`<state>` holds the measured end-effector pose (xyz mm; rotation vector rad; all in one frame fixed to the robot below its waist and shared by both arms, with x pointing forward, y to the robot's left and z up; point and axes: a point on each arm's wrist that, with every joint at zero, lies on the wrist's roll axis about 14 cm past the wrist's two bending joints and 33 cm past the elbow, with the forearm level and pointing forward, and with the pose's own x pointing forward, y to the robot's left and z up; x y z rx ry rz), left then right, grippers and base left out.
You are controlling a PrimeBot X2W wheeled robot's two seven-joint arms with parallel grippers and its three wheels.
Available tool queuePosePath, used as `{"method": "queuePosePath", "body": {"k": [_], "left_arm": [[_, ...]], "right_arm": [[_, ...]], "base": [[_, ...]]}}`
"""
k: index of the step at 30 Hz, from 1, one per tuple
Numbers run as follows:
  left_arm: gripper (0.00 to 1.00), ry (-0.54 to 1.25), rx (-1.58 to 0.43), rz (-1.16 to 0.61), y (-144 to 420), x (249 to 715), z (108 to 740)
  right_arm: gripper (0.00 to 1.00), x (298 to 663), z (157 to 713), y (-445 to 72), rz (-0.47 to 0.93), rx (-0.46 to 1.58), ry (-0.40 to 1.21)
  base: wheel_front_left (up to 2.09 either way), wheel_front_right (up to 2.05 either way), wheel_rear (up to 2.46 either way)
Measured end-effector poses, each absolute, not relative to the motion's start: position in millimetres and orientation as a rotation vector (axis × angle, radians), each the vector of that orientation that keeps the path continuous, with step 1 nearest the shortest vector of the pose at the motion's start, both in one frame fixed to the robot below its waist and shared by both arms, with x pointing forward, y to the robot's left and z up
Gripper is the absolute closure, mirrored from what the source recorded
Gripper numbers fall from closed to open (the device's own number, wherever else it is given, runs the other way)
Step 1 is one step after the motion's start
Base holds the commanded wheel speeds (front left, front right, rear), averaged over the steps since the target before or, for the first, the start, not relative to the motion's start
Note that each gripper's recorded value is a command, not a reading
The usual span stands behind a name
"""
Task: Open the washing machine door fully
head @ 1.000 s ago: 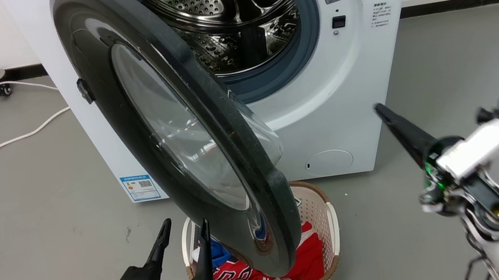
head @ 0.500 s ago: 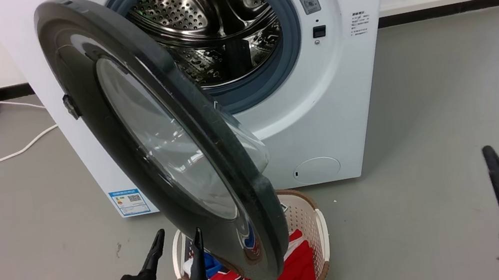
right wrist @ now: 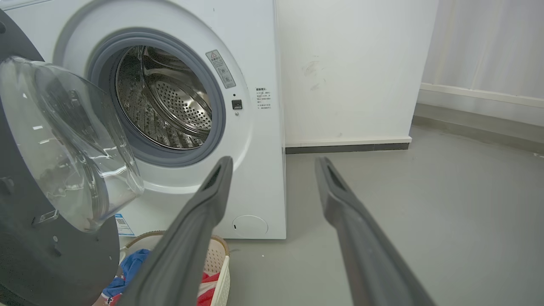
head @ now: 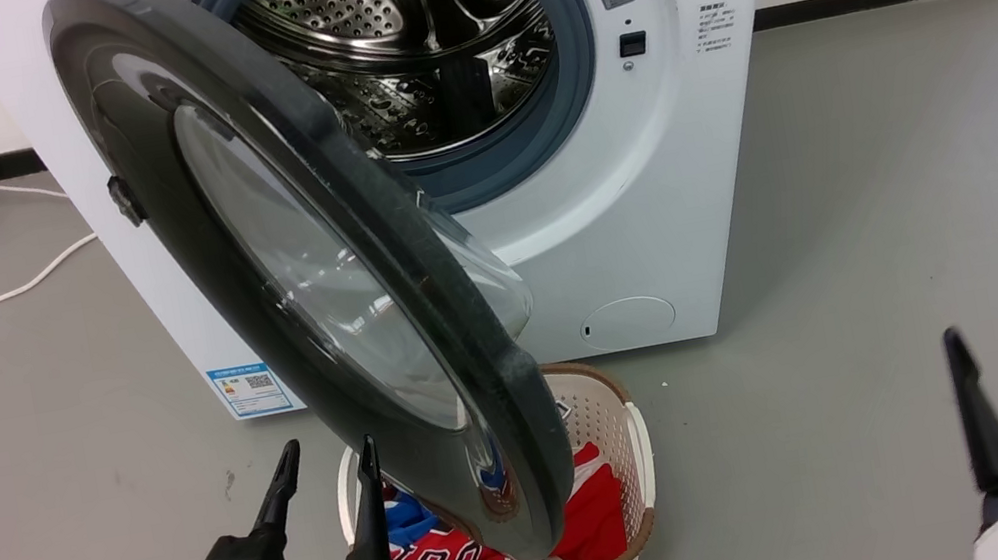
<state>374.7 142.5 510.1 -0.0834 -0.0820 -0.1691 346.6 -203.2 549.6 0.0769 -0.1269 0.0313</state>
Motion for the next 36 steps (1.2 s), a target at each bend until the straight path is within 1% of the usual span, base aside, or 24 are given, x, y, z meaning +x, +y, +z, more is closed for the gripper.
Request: {"method": "queuePosePath", "body": {"k": [5,8,23,24,25,31,36], "left_arm": [[0.00,-0.082,-0.069,-0.156,149.6,377.0,510.0],[0.00,-0.078,-0.065,-0.157,149.5,377.5,508.5],[0.00,-0.058,-0.077,-0.157,147.8,379.8,502.2],[0.52,-0.054,-0.079,-0.157,147.7,379.6,501.0],[1.00,-0.053,-0.080,-0.158,147.5,379.4,500.6],[1.00,-0.070,-0.086,-0.142,152.1,382.2,506.1],[1.00,-0.220,-0.074,-0.107,162.1,394.3,555.3]], "right_arm": [[0.00,341.5,530.3,-181.4,0.077,0.038,-0.051],[0.00,340.8,524.3,-175.8,0.089,0.047,-0.038],[0.00,347.1,522.5,-172.4,0.095,0.029,-0.036],[0.00,347.6,523.2,-172.0,0.096,0.026,-0.038],[0.00,347.6,523.5,-171.4,0.098,0.023,-0.039],[0.00,348.8,521.4,-169.7,0.102,0.024,-0.032],[0.00,350.8,521.1,-169.7,0.102,0.026,-0.031]], "base": [[0.00,0.00,0.00],[0.00,0.00,0.00],[0.00,0.00,0.00],[0.00,0.00,0.00],[0.00,0.00,0.00],[0.00,0.00,0.00],[0.00,0.00,0.00]]}}
